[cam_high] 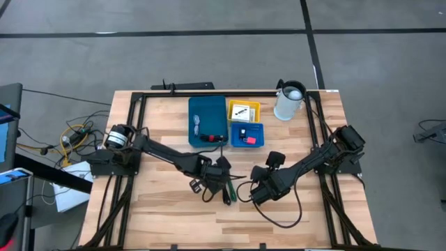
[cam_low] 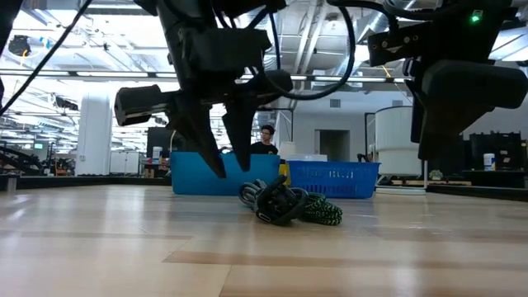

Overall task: Pick and place items into bin
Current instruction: Put the black charger cable into the big dark blue bin

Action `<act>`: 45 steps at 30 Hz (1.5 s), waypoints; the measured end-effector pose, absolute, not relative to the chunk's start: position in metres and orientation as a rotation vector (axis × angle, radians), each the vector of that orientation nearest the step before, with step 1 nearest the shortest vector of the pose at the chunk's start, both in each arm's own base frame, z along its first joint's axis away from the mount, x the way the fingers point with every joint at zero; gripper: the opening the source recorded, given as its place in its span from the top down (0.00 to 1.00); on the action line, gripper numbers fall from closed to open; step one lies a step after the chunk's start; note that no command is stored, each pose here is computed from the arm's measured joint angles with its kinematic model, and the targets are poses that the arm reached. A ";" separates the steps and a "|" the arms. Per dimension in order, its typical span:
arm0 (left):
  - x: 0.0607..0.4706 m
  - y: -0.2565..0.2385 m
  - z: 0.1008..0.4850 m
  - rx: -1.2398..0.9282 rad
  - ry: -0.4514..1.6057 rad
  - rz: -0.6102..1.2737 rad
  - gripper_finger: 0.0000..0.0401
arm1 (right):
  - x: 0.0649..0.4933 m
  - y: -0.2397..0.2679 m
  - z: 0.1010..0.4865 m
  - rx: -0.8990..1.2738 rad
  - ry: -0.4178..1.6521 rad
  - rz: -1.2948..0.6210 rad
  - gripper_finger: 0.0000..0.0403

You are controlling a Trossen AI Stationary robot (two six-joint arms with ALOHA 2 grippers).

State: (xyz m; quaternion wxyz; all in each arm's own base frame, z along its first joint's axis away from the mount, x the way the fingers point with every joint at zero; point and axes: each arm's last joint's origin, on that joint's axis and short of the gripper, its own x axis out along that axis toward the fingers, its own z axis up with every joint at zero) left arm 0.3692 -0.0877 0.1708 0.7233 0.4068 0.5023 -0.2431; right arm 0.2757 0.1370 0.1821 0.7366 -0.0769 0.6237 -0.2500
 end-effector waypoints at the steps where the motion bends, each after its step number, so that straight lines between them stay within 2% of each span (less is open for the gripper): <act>1: 0.369 -0.090 0.171 0.905 1.098 -0.541 0.70 | 0.276 0.137 0.182 -0.169 1.370 -0.549 0.35; 10: 0.372 -0.090 0.172 0.949 1.052 -0.576 0.70 | 0.276 0.137 0.182 -0.168 1.367 -0.550 0.35; 31: 0.373 -0.078 0.163 0.872 1.013 -0.627 0.70 | 0.276 0.137 0.182 -0.164 1.367 -0.550 0.35; 45: 0.384 -0.076 0.139 0.822 1.035 -0.646 0.72 | 0.276 0.137 0.182 -0.166 1.372 -0.550 0.35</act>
